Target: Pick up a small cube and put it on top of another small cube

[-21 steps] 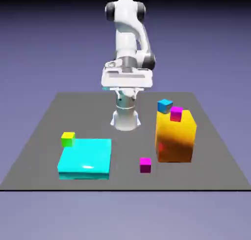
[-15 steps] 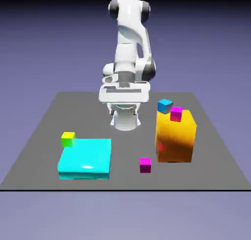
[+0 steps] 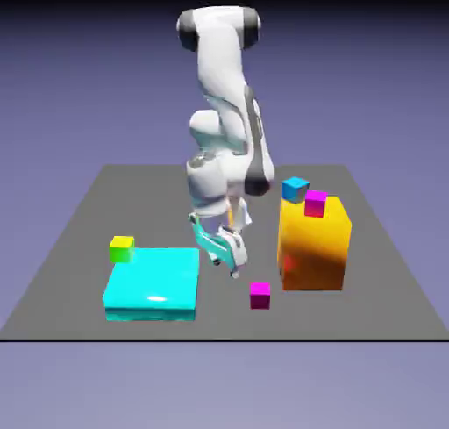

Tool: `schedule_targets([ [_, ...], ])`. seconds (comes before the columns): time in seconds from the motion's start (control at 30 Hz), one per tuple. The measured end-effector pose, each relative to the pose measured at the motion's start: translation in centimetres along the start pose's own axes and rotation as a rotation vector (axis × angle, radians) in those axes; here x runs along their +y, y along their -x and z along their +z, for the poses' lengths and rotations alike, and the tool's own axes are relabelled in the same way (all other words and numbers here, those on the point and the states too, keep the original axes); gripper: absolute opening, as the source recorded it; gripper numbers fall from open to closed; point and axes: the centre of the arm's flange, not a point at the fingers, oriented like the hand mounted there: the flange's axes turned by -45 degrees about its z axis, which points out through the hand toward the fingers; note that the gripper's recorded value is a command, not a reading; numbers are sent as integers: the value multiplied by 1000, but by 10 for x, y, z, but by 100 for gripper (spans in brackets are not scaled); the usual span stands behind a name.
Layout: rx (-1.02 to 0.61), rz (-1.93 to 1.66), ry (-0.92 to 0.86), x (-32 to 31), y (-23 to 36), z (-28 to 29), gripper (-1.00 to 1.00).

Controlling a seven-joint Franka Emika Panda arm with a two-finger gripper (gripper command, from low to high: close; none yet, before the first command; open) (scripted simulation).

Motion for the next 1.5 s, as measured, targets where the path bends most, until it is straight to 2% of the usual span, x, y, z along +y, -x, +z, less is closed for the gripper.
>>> schedule_targets([
  [0.2, -274, 369, 4, -1, 14, 32, 0],
  [0.43, -277, 369, 2, -1, 21, 91, 0],
  [0.47, -274, 370, 4, 0, 22, 99, -100],
  [0.53, -274, 370, 4, 0, 22, 99, -100],
  [0.77, -276, 372, 6, -2, 14, 32, -100],
  [0.97, -294, 269, 87, -28, 45, 3, -100],
  [1.3, -385, 12, 143, -70, 149, -91, -100],
  [1.43, -446, -124, 152, -72, 206, -141, -100],
  [1.5, -418, -208, 204, -62, 231, -161, -100],
])
